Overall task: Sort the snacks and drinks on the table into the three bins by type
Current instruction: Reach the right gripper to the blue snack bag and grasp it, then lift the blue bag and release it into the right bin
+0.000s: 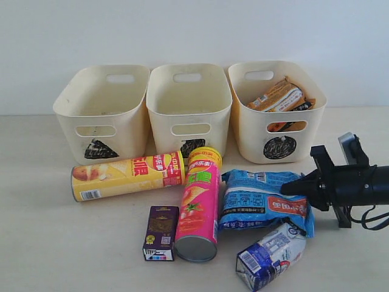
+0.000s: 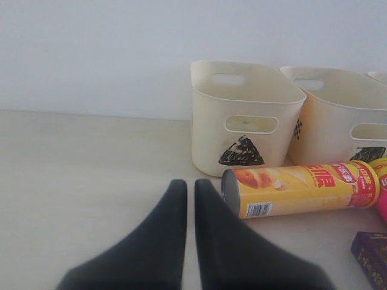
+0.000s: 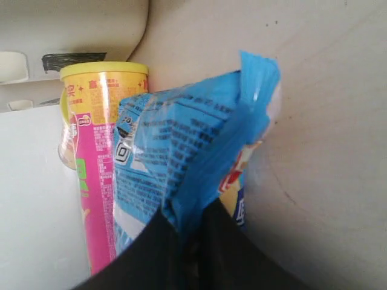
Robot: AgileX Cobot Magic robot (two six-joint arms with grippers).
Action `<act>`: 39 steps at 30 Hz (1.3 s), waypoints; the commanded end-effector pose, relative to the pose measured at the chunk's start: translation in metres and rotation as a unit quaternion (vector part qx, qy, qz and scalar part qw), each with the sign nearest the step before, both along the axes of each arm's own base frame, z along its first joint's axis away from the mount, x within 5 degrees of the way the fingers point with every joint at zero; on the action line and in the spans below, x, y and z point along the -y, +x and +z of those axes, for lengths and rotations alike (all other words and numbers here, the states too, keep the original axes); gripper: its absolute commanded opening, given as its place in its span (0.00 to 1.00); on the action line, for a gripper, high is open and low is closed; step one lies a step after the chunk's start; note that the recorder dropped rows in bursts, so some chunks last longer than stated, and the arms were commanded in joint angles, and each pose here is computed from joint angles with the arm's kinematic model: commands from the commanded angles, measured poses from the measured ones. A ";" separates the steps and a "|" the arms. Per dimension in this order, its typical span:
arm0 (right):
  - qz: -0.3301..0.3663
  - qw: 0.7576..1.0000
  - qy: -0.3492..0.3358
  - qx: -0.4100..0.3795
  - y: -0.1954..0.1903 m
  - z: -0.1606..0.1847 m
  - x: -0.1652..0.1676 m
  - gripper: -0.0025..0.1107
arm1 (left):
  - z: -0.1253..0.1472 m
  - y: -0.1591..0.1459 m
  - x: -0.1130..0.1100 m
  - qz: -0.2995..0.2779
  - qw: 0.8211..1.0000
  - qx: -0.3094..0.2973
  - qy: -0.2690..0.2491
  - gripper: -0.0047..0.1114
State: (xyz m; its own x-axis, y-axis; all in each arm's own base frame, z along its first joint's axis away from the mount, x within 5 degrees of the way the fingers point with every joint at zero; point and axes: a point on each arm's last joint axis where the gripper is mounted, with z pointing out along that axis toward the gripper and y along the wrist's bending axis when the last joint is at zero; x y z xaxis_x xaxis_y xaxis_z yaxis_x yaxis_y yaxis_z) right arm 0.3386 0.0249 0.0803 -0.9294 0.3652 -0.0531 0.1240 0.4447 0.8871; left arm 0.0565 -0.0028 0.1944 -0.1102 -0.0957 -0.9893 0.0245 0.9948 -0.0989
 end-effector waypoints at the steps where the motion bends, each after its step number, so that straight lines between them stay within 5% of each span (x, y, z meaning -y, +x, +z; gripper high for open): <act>1: -0.012 0.999 -0.049 -0.003 -0.002 -0.008 0.014 0.02 | 0.002 0.000 0.000 0.001 1.000 0.007 -0.008 0.07; 26: 0.005 0.989 -0.018 0.144 -0.008 0.105 0.007 0.02 | 0.002 0.000 0.000 0.001 1.000 0.007 -0.008 0.07; 35: -0.023 0.946 -0.053 0.319 -0.017 0.233 0.007 0.02 | 0.002 0.000 0.000 0.001 1.000 0.007 -0.008 0.07; 39: -0.086 0.916 -0.155 0.361 0.007 0.282 0.024 0.02 | 0.002 0.000 0.000 0.001 1.000 0.007 -0.008 0.07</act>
